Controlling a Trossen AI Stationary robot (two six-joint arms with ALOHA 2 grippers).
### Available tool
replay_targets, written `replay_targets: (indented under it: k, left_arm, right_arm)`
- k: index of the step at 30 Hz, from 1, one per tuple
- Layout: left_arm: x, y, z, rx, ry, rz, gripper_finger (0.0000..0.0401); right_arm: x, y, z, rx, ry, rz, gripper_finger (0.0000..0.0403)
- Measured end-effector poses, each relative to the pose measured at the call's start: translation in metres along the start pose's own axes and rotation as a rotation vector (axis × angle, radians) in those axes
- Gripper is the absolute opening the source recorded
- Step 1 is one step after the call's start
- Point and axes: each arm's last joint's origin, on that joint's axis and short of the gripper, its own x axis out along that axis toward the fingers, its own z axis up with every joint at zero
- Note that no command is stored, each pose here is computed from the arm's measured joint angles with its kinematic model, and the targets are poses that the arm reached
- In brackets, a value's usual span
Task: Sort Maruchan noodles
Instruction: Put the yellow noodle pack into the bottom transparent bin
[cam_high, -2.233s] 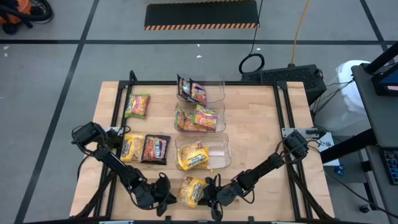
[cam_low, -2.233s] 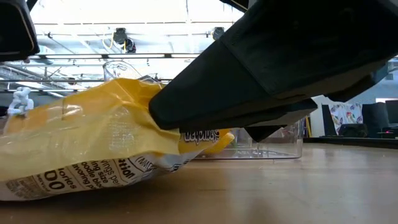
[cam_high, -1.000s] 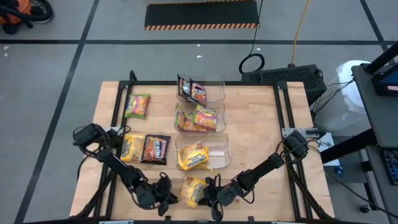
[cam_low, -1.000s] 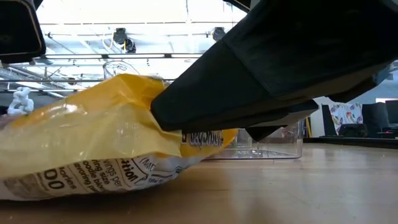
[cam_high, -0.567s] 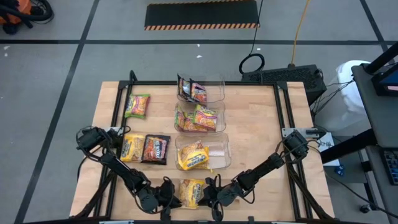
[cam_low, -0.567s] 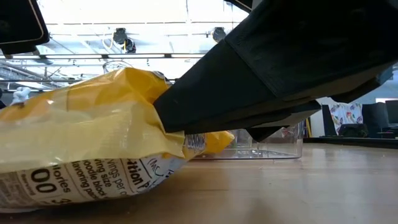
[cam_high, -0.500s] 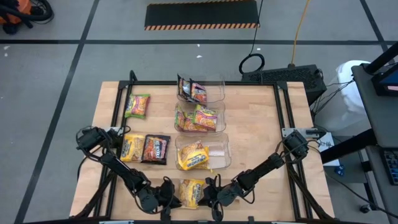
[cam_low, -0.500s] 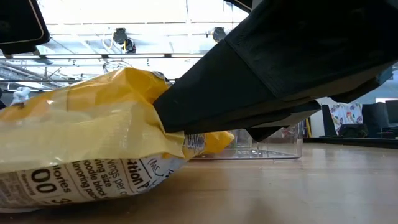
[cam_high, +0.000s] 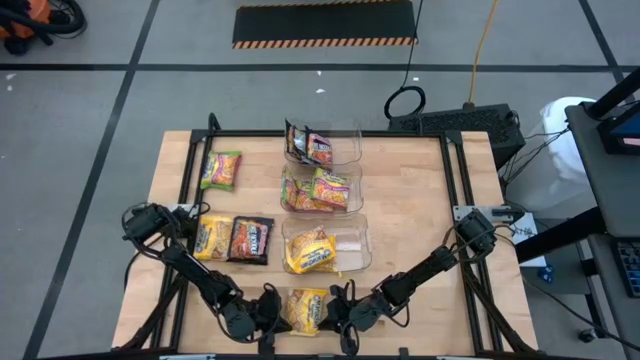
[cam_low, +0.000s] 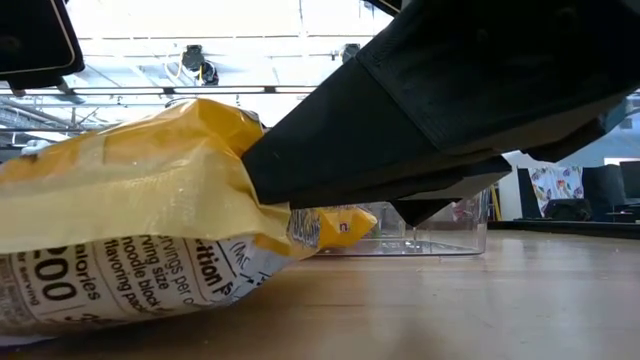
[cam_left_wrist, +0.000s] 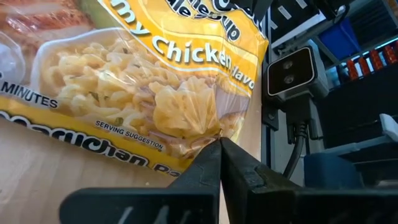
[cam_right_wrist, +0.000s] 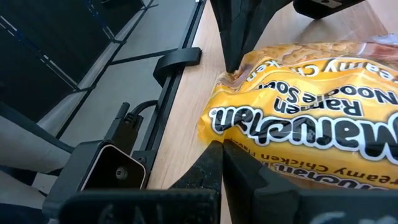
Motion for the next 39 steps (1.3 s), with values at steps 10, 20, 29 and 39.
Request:
replay_targets:
  k: [10, 20, 29, 39]
  left_arm:
    - [0.000, 0.000, -0.001, -0.004, 0.021, -0.017, 0.0002]
    - [0.003, -0.013, 0.005, 0.001, 0.020, -0.059, 0.0001]
    - [0.006, -0.016, 0.010, 0.030, 0.019, -0.030, 0.0000]
    - [0.007, -0.016, 0.018, -0.008, -0.018, -0.038, 0.0000]
  right_arm:
    - [-0.010, 0.007, 0.016, -0.057, -0.038, 0.017, 0.0000]
    - [-0.014, 0.010, 0.022, -0.069, -0.049, 0.024, 0.0000]
    - [-0.015, 0.011, 0.024, -0.062, -0.057, 0.033, 0.0000]
    - [-0.029, 0.017, 0.038, -0.097, -0.055, 0.031, 0.0000]
